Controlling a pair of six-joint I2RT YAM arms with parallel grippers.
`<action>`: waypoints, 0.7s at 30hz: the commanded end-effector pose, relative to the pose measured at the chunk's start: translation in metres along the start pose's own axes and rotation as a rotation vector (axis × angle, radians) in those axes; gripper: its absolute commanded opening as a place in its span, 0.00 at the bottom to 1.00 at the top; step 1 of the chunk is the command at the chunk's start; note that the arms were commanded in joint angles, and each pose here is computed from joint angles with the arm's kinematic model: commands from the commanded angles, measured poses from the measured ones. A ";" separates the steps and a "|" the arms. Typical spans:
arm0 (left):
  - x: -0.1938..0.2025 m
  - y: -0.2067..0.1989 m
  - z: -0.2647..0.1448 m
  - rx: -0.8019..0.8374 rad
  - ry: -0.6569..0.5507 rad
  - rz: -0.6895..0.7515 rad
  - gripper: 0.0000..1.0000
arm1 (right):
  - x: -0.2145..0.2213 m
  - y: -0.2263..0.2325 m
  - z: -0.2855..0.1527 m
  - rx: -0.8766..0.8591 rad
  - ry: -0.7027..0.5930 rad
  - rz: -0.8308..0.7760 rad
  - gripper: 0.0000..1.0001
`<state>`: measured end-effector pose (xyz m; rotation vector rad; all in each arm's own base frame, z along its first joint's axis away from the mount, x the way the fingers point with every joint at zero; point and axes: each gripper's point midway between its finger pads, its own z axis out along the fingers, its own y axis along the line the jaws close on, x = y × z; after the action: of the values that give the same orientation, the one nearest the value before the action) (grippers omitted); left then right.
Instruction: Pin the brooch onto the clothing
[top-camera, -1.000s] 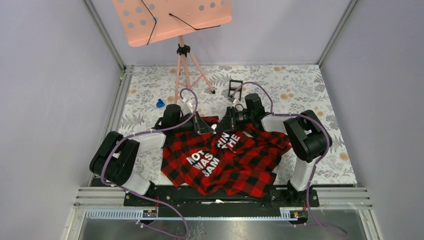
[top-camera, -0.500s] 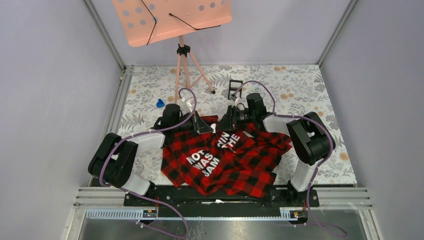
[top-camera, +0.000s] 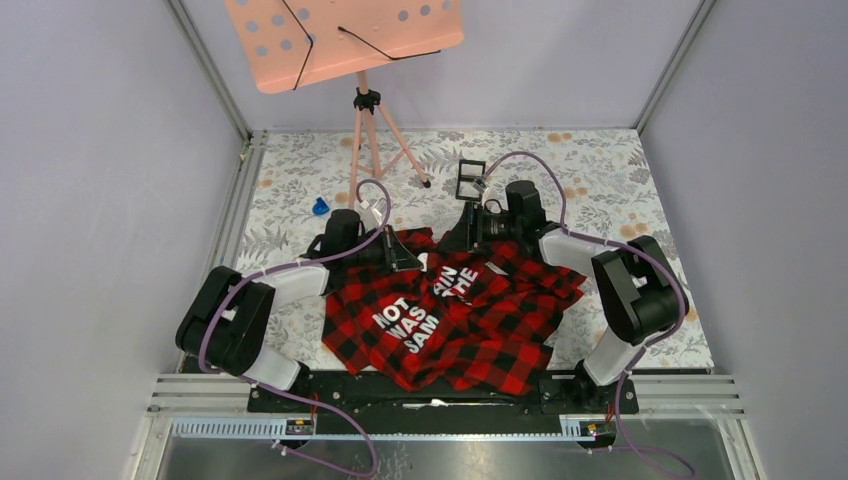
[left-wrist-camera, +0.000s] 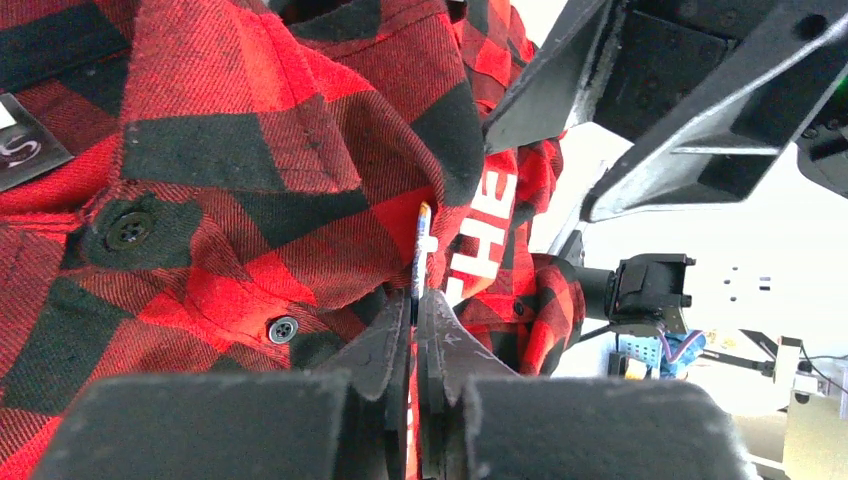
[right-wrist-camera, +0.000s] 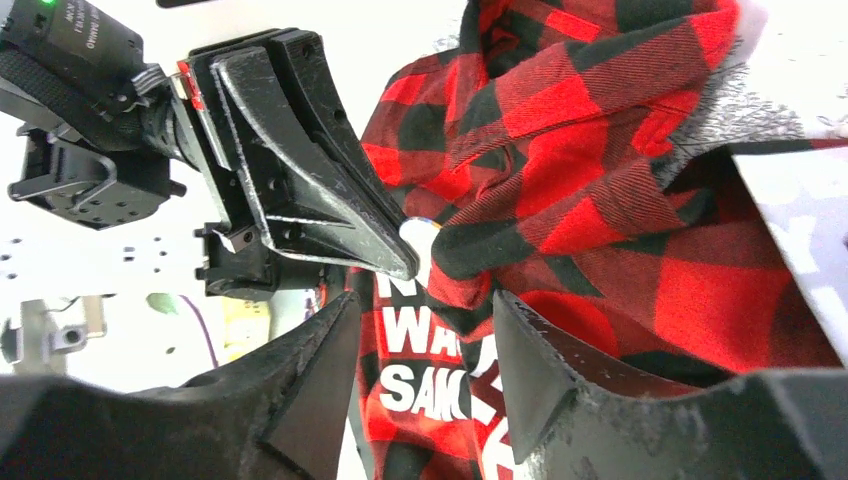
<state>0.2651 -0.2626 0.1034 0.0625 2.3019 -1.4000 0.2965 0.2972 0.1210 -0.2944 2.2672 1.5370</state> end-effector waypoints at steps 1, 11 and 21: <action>-0.017 -0.009 -0.005 -0.015 -0.048 0.079 0.12 | -0.005 0.008 -0.015 0.060 -0.040 -0.093 0.60; -0.059 0.010 -0.057 -0.389 -0.255 0.227 0.93 | -0.002 -0.030 -0.089 0.596 -0.093 -0.145 0.69; -0.079 0.042 -0.037 -0.498 -0.253 0.122 0.99 | -0.003 -0.099 -0.133 0.918 -0.065 0.025 0.74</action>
<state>0.3160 -0.1910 0.1122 -0.1052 2.3399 -0.7054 0.3019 0.1739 0.0955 -0.0622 2.5662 0.5724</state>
